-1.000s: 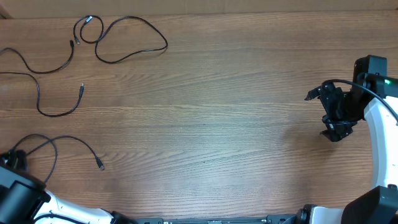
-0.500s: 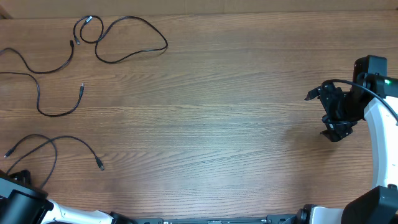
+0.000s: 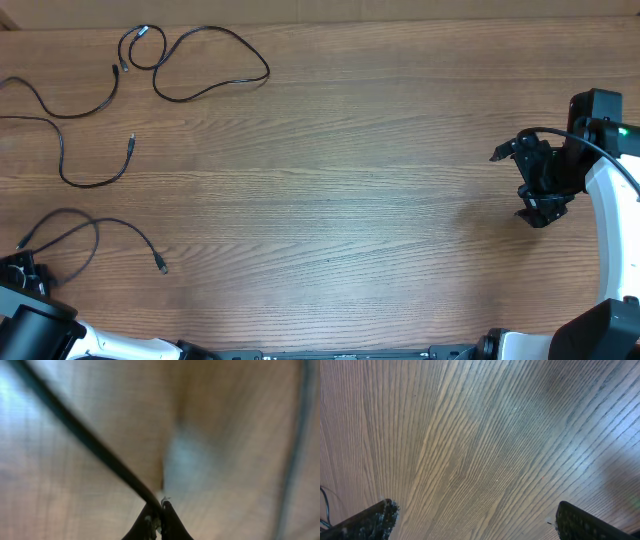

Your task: Untangle cables

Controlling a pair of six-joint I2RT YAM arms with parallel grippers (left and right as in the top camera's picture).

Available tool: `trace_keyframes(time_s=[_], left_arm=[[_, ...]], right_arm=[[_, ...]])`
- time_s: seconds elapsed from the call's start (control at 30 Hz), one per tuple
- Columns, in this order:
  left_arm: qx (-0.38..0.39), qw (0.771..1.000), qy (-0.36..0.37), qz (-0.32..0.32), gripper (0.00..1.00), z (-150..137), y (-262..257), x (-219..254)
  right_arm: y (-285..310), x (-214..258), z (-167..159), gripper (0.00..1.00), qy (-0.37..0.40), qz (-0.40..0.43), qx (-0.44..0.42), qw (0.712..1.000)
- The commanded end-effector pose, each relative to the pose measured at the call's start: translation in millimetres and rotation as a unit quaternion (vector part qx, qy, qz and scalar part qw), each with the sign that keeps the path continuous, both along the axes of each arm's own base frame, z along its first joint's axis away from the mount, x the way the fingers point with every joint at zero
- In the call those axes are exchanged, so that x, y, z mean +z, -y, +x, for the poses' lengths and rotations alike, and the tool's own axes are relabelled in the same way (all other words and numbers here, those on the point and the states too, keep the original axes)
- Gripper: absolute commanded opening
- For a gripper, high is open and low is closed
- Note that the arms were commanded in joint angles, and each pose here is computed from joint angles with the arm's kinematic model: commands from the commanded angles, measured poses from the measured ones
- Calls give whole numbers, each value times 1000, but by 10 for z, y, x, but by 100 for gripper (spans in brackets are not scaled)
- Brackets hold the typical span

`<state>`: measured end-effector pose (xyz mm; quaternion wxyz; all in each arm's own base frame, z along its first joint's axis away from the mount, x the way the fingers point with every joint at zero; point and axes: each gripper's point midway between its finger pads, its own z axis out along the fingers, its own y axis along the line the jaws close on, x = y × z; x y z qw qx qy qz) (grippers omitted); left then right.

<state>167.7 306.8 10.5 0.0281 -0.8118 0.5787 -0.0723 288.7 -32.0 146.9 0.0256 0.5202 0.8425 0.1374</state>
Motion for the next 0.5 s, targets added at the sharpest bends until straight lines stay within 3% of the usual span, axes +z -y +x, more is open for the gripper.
trace_keyframes(time_s=[0.0, 0.17, 0.27, 0.3, 0.33, 0.47], left_arm=[[-38, 993, 114, -6, 4, 405, 39, 136], [-59, 991, 122, 23, 6, 465, -69, 151], [-61, 991, 120, 24, 57, 457, -73, 158], [-59, 991, 116, 16, 84, 444, -46, 185], [-57, 991, 116, 15, 100, 444, -49, 214], [-65, 986, 135, 68, 100, 515, -160, 794]], right_arm=[[34, 33, 13, 100, 5, -7, -5, 1000], [34, 33, 13, 100, 5, -7, -5, 1000], [35, 33, 13, 100, 5, -7, -5, 1000], [34, 33, 13, 100, 5, -7, -5, 1000], [34, 33, 13, 100, 5, -7, -5, 1000], [34, 33, 13, 100, 5, -7, -5, 1000]])
